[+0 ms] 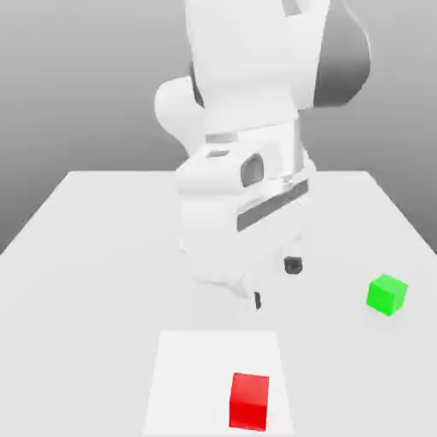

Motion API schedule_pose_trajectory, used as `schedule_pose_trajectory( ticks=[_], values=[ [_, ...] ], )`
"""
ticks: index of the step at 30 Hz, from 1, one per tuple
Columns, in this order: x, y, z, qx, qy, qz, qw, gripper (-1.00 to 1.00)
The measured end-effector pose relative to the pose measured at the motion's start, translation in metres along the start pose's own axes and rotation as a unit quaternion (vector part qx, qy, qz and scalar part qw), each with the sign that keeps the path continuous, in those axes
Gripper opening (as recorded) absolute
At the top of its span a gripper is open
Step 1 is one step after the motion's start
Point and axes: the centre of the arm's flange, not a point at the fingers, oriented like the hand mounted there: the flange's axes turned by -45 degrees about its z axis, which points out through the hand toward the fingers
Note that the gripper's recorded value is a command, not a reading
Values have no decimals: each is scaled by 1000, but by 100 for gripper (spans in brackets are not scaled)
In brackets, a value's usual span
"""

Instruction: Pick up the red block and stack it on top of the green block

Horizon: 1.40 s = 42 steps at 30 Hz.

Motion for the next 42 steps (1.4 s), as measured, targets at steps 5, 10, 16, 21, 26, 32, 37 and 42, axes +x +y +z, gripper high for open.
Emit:
schedule_pose_trajectory(
  ticks=[5,10,16,21,26,32,37,42],
  values=[
    [-18,-14,65,30,-50,-95,994,0],
    [-37,-26,121,49,-87,-166,981,0],
    [-47,-30,166,51,-89,-170,980,-100],
    [-47,-30,167,52,-89,-170,980,-100],
    [-35,-29,115,53,-89,-173,980,-100],
    [66,-178,104,87,-68,-367,924,-100],
    [101,-348,79,94,-56,-564,818,-100],
    [90,-385,102,88,-55,-606,788,-100]
  ],
)
